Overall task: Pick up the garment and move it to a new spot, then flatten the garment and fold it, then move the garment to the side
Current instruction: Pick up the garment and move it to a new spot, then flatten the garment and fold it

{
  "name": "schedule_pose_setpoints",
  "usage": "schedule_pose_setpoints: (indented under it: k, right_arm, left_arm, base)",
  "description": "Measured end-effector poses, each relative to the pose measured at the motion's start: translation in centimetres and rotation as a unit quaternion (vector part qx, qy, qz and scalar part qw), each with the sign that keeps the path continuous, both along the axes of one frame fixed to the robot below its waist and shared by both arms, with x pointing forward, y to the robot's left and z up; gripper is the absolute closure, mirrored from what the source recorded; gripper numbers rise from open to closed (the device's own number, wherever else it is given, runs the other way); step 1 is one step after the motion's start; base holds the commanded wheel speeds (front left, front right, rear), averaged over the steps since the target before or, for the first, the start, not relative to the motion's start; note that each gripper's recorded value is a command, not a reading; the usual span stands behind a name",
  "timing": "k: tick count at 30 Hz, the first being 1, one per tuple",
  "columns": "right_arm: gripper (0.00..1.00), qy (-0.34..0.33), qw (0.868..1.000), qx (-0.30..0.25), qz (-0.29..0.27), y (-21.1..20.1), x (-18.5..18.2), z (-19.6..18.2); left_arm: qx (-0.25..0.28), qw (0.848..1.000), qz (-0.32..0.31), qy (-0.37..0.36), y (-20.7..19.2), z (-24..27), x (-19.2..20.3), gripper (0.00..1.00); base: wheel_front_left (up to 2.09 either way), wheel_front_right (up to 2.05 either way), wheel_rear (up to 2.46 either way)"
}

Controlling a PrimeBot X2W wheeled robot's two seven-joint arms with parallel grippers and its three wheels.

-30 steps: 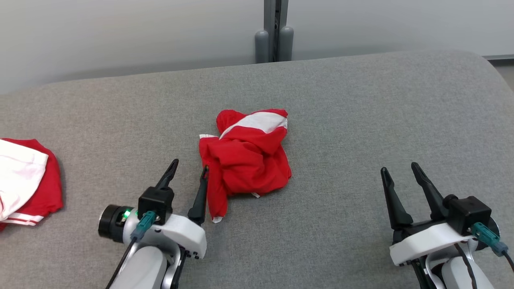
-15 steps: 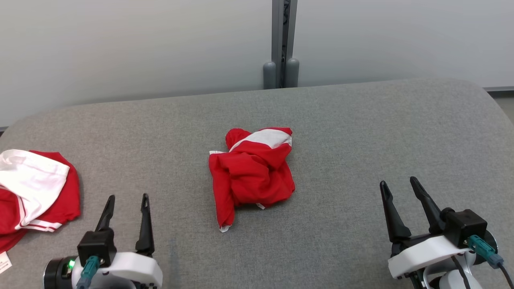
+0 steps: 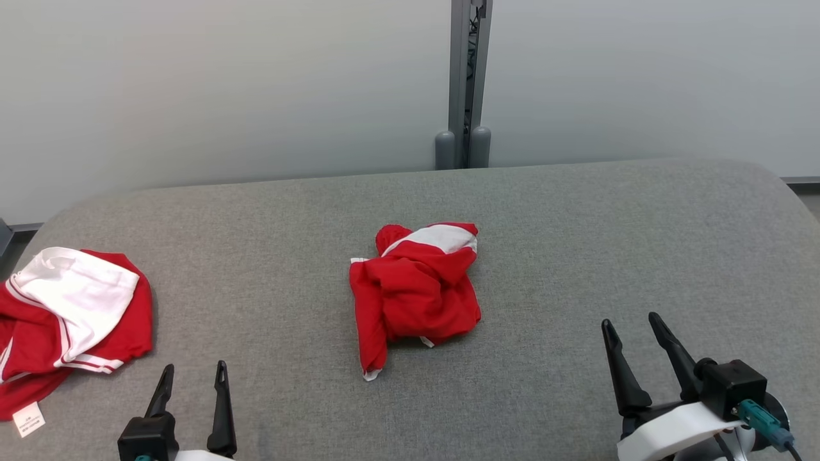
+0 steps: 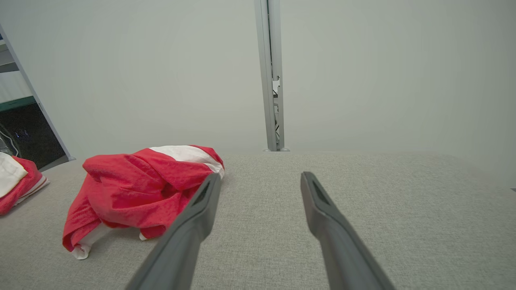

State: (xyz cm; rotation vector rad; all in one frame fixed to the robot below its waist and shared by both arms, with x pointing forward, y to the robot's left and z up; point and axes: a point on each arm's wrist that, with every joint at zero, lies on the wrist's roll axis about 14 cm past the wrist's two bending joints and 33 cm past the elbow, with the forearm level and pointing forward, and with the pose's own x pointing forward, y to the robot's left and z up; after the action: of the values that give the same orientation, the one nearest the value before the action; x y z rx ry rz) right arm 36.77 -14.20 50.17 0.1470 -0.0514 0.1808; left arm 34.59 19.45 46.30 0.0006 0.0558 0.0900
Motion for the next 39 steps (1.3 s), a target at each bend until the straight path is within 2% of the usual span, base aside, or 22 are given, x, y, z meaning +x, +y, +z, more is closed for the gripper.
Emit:
schedule_pose_setpoints:
  k: [16,24,29,39]
  right_arm:
    - [0.0,0.002,1.0,-0.001,0.018,1.3,-0.1,-0.1]
    - [0.0,0.018,0.999,-0.005,0.048,3.1,0.7,-1.2]
    - [0.0,0.025,0.997,-0.012,0.075,4.7,2.5,-1.6]
    - [0.0,0.047,0.993,-0.005,0.105,7.2,8.5,-3.4]
  left_arm:
    - [0.001,1.0,0.008,-0.003,0.5,0.1,-1.0,0.0]
    - [-0.003,1.0,0.005,0.003,0.3,-0.3,-0.9,0.0]
    - [-0.013,1.0,0.006,0.013,0.1,-0.9,-0.7,0.0]
    - [-0.022,0.999,0.014,0.036,0.2,-2.2,1.2,0.0]
  base:
    - [0.0,0.0,0.0]
    - [0.0,0.0,0.0]
    - [0.0,0.0,0.0]
    - [0.0,0.0,0.0]
